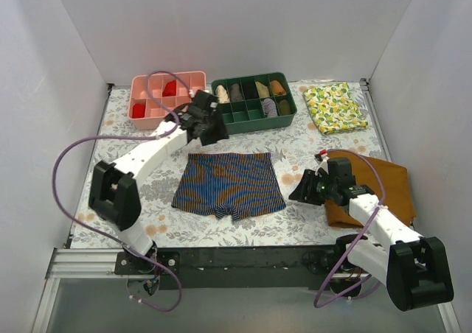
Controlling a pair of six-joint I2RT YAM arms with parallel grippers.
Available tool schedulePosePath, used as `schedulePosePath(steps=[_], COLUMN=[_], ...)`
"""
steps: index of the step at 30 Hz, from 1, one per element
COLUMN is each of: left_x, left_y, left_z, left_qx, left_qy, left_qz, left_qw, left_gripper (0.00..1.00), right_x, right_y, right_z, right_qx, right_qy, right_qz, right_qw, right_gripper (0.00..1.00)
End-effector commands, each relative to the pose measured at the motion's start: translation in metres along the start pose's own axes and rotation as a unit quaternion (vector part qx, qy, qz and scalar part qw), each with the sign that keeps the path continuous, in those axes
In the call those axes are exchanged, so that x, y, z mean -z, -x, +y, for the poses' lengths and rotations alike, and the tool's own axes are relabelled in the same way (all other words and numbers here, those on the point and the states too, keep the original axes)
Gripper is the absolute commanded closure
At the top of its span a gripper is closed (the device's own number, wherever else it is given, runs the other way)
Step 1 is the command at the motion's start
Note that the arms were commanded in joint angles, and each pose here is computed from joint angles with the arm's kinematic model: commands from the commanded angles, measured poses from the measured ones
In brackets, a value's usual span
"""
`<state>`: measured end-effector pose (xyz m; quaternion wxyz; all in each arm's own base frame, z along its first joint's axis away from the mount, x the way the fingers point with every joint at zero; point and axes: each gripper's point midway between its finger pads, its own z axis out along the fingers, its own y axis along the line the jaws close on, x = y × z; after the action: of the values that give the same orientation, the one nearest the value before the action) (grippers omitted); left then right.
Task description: Roll the underwear
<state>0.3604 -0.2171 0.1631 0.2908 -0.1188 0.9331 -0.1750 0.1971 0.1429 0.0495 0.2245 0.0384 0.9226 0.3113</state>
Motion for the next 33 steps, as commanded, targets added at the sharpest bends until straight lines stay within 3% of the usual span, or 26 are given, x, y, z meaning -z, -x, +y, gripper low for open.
schedulePosePath(steps=[1,7,10,14,33], left_x=[-0.031,-0.073,-0.096,-0.097,-0.124], left_y=[-0.045,-0.063,-0.080,-0.074,-0.106], left_z=[-0.062,-0.117,-0.125,-0.151,-0.142], left_qx=[-0.076,-0.097,-0.102,-0.101,-0.118], left_qy=[-0.009,-0.005,0.013,0.001,0.028], left_qz=[0.059,0.074,0.094,0.082,0.113], left_qw=[0.995,0.993,0.990,0.991,0.986], left_gripper=[0.55,0.55,0.55,0.55,0.56], right_x=[-0.002,0.003,0.005,0.004,-0.002], right_y=[-0.002,0.002,0.002,0.000,-0.001], right_z=[0.005,0.004,-0.002,-0.005,0.006], right_qx=[0.006,0.022,0.033,0.038,0.044], right_qy=[0.017,-0.006,-0.027,-0.036,-0.019], right_qz=[0.001,-0.009,-0.005,-0.001,0.001], right_qw=[1.000,1.000,0.999,0.999,0.999], right_gripper=[0.50,0.50,0.50,0.50,0.50])
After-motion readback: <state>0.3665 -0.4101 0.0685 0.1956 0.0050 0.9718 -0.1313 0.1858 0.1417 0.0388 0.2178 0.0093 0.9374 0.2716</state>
